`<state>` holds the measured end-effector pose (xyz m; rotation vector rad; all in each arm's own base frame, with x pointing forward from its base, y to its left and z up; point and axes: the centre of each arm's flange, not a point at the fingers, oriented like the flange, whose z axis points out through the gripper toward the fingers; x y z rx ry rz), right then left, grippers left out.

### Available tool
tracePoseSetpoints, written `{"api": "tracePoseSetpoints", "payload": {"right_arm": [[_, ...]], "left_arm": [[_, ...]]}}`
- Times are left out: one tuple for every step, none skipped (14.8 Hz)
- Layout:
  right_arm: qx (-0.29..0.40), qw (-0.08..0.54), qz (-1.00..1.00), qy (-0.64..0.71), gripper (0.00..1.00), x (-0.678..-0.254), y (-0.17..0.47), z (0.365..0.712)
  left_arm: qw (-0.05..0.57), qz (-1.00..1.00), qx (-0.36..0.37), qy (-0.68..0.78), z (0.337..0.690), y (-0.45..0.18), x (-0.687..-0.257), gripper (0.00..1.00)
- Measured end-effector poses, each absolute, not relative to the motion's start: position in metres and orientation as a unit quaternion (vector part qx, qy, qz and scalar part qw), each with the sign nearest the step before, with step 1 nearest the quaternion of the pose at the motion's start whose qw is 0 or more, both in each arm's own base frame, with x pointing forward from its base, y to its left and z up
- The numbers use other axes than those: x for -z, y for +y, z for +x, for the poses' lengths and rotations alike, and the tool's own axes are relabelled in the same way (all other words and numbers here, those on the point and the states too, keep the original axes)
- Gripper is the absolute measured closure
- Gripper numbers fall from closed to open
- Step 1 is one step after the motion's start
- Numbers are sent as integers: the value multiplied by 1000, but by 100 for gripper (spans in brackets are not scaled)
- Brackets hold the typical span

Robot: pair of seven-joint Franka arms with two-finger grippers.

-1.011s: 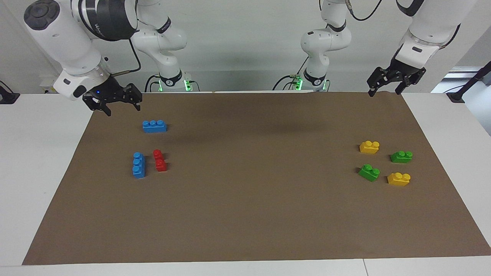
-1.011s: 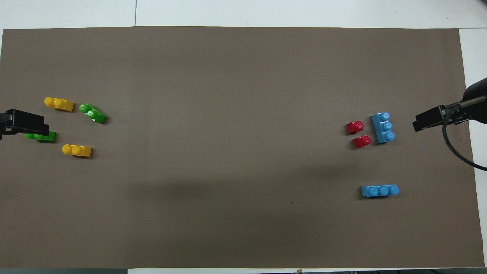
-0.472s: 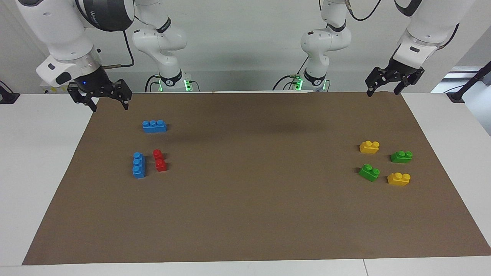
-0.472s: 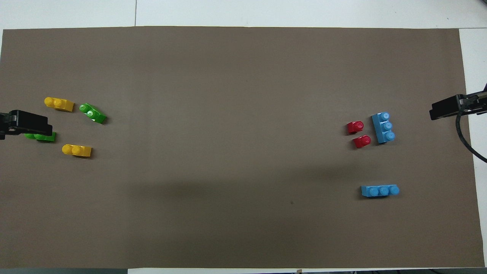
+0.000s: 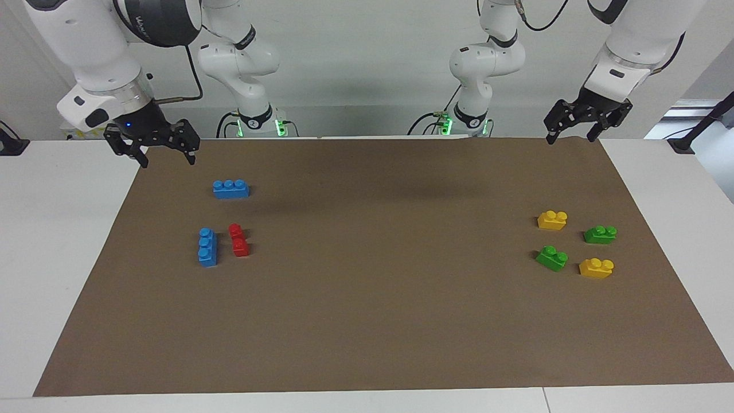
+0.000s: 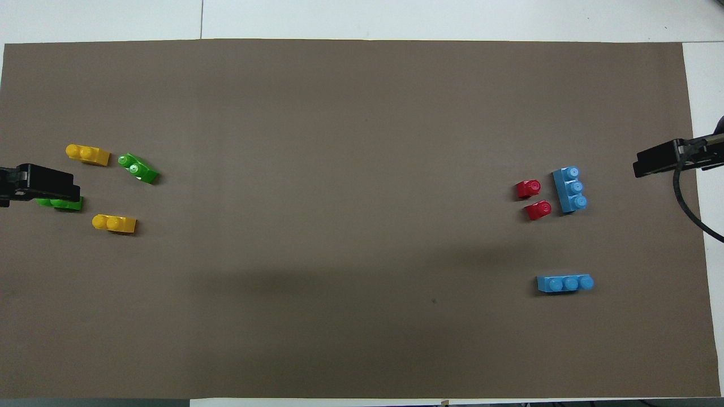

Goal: Remove green block with left arm and hold with right

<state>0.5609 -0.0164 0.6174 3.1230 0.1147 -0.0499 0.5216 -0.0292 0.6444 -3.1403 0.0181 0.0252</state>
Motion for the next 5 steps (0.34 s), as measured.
{"api": "tracePoseSetpoints", "payload": {"right_arm": [[16, 8, 999, 37, 0, -617, -16, 561], [16, 8, 999, 37, 0, -617, -16, 561], [16, 8, 999, 37, 0, -617, -16, 561], [16, 8, 999, 37, 0, -617, -16, 561], [16, 8, 999, 37, 0, -616, -16, 562]], "left_arm": [[1, -1000, -8, 6, 521, -29, -645, 0], [1, -1000, -8, 6, 521, -29, -645, 0], [1, -1000, -7, 6, 521, -29, -645, 0], [1, -1000, -7, 6, 521, -29, -645, 0], [1, -1000, -7, 6, 521, -29, -646, 0]]}}
